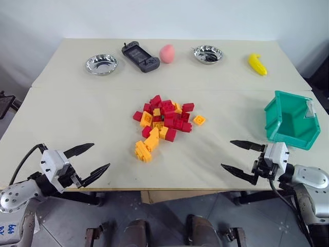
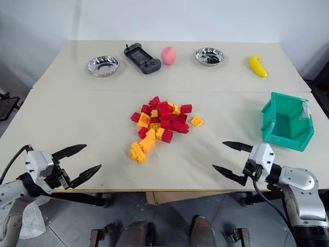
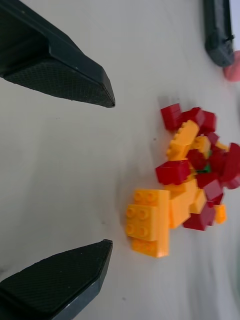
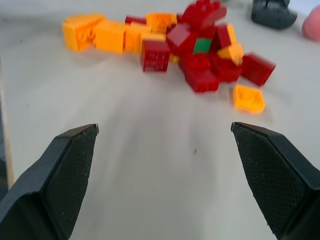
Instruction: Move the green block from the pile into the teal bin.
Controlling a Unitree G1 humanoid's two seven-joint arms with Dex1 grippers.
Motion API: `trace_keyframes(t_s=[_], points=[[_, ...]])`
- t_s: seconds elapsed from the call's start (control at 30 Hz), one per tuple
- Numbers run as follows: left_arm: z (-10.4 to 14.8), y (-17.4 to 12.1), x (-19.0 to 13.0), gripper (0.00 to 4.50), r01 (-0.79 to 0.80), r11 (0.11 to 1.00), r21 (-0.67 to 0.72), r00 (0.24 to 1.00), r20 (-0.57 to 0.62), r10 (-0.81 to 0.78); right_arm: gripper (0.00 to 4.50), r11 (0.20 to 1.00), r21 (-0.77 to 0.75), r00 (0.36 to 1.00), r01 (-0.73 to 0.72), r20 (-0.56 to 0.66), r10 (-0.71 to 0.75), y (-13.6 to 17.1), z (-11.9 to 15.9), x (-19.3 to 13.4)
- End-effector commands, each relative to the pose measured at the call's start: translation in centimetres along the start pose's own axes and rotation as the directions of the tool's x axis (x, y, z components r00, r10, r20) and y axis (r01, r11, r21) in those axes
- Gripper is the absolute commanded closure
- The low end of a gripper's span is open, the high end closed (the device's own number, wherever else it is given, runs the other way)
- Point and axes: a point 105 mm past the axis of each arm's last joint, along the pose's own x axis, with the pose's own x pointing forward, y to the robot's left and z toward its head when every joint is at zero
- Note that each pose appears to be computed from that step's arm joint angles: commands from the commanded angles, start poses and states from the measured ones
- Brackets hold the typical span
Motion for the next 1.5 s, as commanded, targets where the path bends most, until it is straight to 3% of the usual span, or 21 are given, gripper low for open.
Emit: trace_keyframes(t_s=[0.03, 0.17, 0.27, 0.37, 0.57, 0.63, 0.7, 0.83, 1.03, 1.17, 1.37, 1.5], points=[[0.8, 0.7, 0.3, 0.00, -0.027, 0.998, 0.063, 0.999, 0.023, 0.026, 0.03, 0.998, -0.050, 0.999, 0.032, 0.034, -0.031, -0.8, 1.0, -0.1], [1.0, 0.3, 0.5, 0.00, -0.004, 1.000, 0.020, 0.999, 0.035, 0.003, 0.03, 0.996, 0.020, 0.992, 0.085, 0.093, -0.086, -1.8, 1.8, 0.9], [1.8, 0.5, 0.7, 0.00, -0.025, 0.998, -0.054, 0.994, 0.104, 0.030, 0.21, 0.996, 0.084, 0.987, 0.011, 0.160, -0.024, -1.3, 4.0, 3.7], [2.6, 0.8, 1.0, 0.00, -0.039, 0.997, -0.059, 0.986, 0.161, 0.048, 0.96, 0.993, 0.093, 0.985, -0.074, 0.159, 0.059, -0.3, 5.6, 7.3], [3.2, 0.5, 2.1, 0.00, -0.008, 0.999, -0.042, 0.982, 0.189, 0.016, 3.04, 0.992, 0.068, 0.984, -0.109, 0.146, 0.098, 1.0, 7.4, 13.9], [2.7, 1.0, 2.3, 0.00, -0.042, 0.998, -0.046, 0.983, 0.179, 0.050, 3.72, 0.988, 0.063, 0.985, -0.143, 0.111, 0.135, 3.0, 7.3, 18.5], [2.5, 1.2, 2.5, 0.00, -0.057, 0.997, -0.043, 0.982, 0.176, 0.064, 4.37, 0.984, 0.040, 0.982, -0.171, 0.092, 0.167, 4.4, 7.5, 21.0], [2.7, 1.9, 2.9, 0.00, -0.120, 0.992, -0.045, 0.976, 0.179, 0.126, 4.44, 0.992, 0.043, 0.988, -0.119, 0.103, 0.114, 4.8, 8.7, 25.3], [3.0, 2.2, 3.5, 0.00, -0.144, 0.988, -0.064, 0.968, 0.199, 0.154, 4.44, 0.994, 0.033, 0.994, 0.106, -0.002, -0.106, 1.3, 8.2, 28.8], [3.2, 2.1, 3.9, 0.00, -0.142, 0.987, -0.069, 0.966, 0.209, 0.154, 4.44, 0.970, 0.018, 0.962, 0.244, -0.130, -0.240, -2.4, 5.3, 28.2], [3.4, 2.3, 4.3, 0.00, -0.146, 0.986, -0.076, 0.963, 0.218, 0.159, 4.44, 0.903, -0.004, 0.885, 0.431, -0.195, -0.423, -8.2, 2.6, 24.4], [3.5, 2.6, 4.5, 0.00, -0.153, 0.984, -0.087, 0.959, 0.226, 0.169, 4.44, 0.879, 0.000, 0.862, 0.476, -0.200, -0.466, -9.7, 2.1, 23.1]])
